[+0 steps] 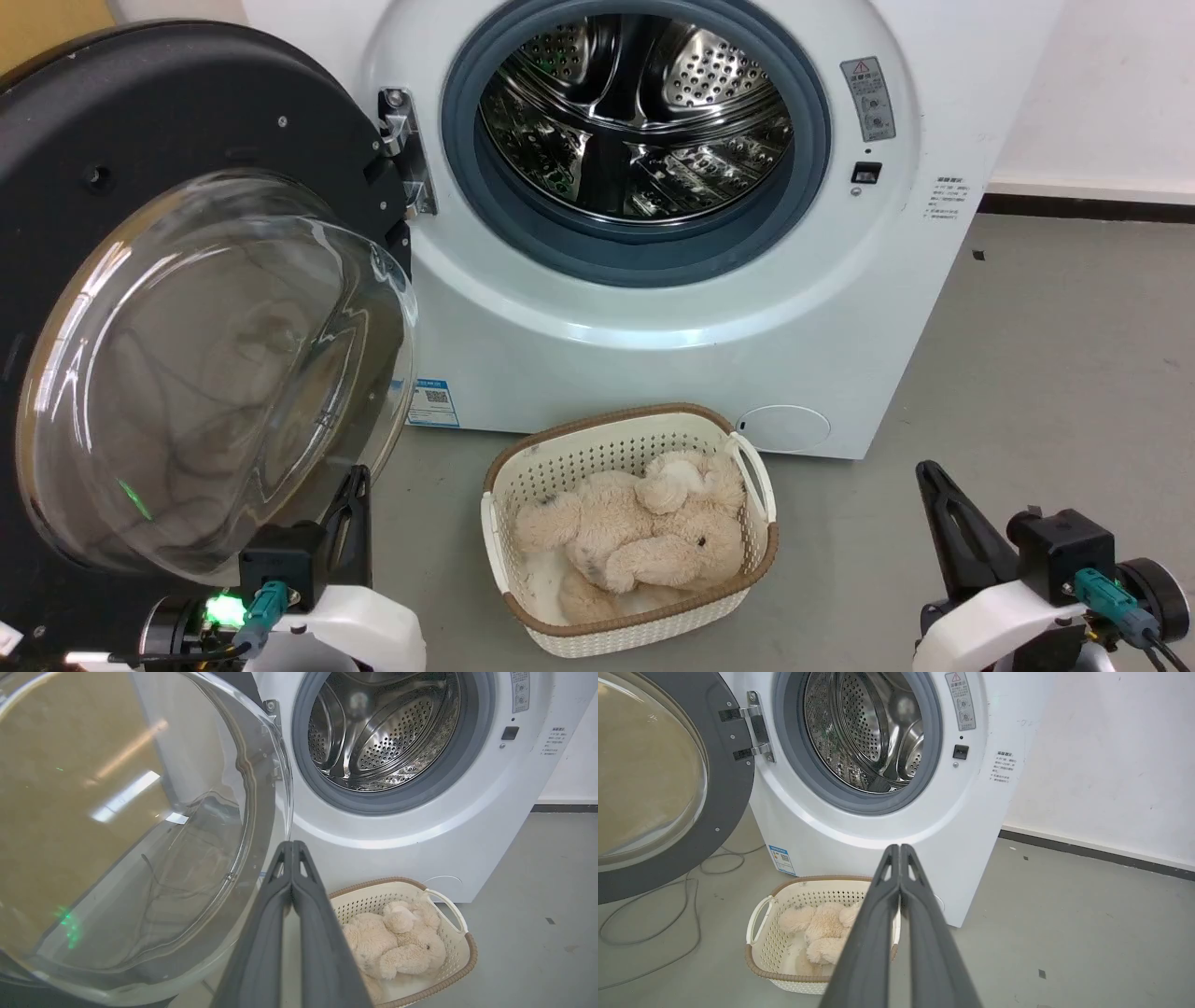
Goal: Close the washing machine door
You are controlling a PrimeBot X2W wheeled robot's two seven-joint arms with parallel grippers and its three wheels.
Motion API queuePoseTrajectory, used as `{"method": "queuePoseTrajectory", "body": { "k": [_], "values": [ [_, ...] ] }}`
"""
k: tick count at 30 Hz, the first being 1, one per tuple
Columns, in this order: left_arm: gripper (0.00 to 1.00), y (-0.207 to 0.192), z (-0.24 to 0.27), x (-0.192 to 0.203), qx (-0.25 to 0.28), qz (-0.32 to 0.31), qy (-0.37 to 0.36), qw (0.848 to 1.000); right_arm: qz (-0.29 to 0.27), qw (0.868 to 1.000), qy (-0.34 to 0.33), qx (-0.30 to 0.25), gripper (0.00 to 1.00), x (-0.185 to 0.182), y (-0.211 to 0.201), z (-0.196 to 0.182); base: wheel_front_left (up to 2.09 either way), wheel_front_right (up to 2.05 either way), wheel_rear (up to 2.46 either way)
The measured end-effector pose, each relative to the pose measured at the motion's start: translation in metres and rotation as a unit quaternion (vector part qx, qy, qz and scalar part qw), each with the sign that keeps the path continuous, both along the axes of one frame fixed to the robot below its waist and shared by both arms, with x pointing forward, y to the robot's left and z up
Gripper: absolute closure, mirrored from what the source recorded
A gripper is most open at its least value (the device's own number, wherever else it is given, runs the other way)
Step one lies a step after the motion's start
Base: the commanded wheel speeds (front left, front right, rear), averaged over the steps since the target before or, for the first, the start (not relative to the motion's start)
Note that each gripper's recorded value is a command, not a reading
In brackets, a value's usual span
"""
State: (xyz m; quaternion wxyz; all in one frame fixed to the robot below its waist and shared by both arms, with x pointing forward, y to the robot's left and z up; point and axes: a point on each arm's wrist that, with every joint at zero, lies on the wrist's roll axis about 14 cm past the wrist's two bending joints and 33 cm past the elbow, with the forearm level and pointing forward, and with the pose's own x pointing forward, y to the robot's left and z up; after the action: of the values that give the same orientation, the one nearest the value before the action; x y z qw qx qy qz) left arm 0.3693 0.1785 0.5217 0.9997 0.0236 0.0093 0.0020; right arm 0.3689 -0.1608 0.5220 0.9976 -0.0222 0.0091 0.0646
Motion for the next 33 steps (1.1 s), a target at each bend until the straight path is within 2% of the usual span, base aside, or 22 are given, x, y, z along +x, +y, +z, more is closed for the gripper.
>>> {"method": "queuePoseTrajectory", "body": {
  "k": [8,9,33],
  "values": [
    [1.0,0.0,0.0,0.0,0.0,0.0,0.0,1.0,0.0,1.0,0.0,0.0,1.0,0.0,0.0,0.0,0.0,0.0,0.0],
    [0.0,0.0,0.0,0.0,0.0,0.0,0.0,1.0,0.0,1.0,0.0,0.0,0.0,0.0,0.0,0.0,0.0,0.0,0.0],
    [0.0,0.006,0.012,-0.002,0.003,0.018,-0.029,0.999,-0.005,0.999,-0.019,0.04,0.0,0.004,-0.004,0.007,0.0,0.0,0.0]
  ]
}}
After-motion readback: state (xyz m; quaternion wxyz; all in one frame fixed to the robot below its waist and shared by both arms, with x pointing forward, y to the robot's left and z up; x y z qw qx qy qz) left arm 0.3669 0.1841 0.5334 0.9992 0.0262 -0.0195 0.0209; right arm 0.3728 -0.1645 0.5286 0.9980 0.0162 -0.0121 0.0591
